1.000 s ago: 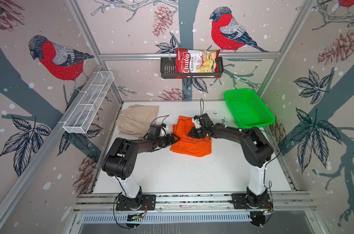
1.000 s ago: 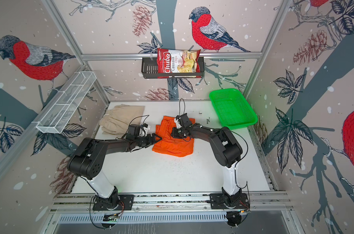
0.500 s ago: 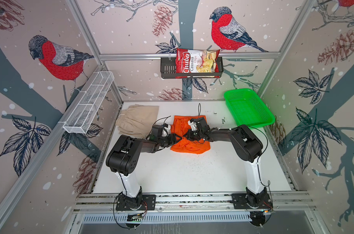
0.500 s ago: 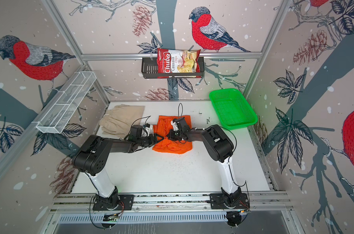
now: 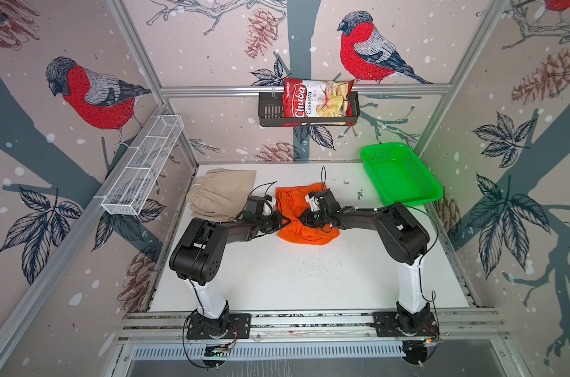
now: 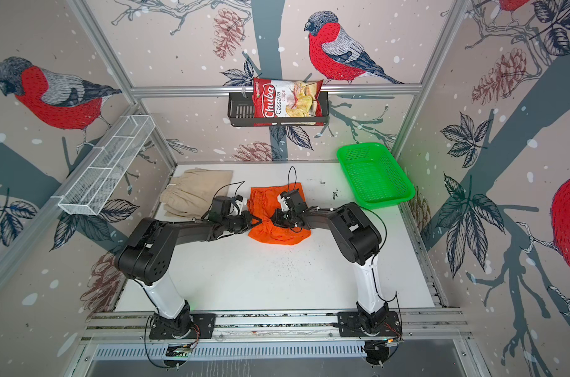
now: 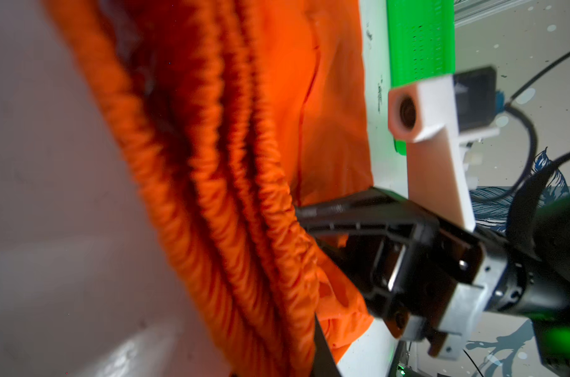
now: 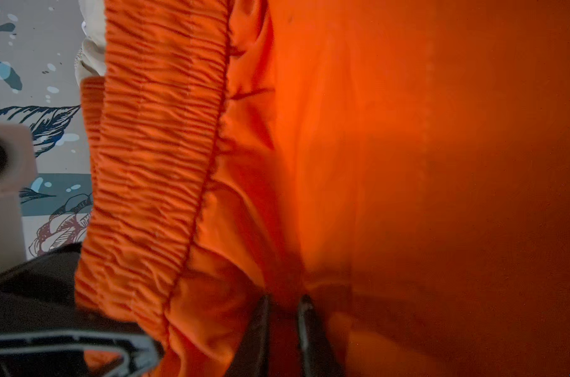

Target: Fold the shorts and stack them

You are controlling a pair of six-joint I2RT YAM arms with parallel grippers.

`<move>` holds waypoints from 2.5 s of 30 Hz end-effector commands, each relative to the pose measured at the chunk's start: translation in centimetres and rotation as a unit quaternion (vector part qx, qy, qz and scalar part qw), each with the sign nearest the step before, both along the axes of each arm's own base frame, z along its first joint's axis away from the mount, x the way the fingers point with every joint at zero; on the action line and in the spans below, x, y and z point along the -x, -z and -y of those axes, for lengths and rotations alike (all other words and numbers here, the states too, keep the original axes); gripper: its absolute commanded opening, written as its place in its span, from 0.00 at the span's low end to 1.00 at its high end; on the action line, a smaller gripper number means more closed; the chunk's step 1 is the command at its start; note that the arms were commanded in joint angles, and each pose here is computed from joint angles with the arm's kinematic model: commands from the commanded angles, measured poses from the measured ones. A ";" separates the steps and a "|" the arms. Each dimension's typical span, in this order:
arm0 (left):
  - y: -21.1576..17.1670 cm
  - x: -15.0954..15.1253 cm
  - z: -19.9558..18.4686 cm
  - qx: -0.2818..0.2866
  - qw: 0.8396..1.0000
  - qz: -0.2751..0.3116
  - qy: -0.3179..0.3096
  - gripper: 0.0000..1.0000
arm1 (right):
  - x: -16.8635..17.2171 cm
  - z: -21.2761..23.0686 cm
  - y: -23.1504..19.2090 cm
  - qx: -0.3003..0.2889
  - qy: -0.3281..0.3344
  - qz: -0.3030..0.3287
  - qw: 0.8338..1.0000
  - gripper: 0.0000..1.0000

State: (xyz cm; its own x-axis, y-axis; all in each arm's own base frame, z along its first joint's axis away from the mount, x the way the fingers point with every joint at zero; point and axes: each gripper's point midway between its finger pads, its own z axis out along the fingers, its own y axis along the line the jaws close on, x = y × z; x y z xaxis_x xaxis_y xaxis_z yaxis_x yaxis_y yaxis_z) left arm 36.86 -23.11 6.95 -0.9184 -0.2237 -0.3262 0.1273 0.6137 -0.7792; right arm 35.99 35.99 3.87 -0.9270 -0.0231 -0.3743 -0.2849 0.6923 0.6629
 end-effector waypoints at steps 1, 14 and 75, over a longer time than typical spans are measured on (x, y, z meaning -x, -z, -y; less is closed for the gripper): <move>-0.3 -0.5 -0.8 -0.058 0.998 0.022 0.020 0.00 | -0.3 2.1 -1.8 0.007 0.020 0.008 1.000 0.32; -3.5 -4.5 -7.0 -0.282 0.951 0.054 0.116 0.00 | 0.1 8.5 -3.6 0.015 0.065 0.024 0.997 0.36; -16.6 -11.1 -22.1 -0.593 0.785 0.153 0.090 0.00 | 4.0 9.0 -2.4 0.038 0.042 0.003 0.998 0.35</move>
State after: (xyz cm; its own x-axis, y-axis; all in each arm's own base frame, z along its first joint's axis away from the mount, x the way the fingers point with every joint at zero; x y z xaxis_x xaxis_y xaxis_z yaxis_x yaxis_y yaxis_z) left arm 47.36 -1.57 21.86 -0.7573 0.5242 -0.3894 0.3934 0.8422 0.3686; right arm 31.80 26.95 5.92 -0.9299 0.0302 -0.3667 -0.2175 0.7588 0.6140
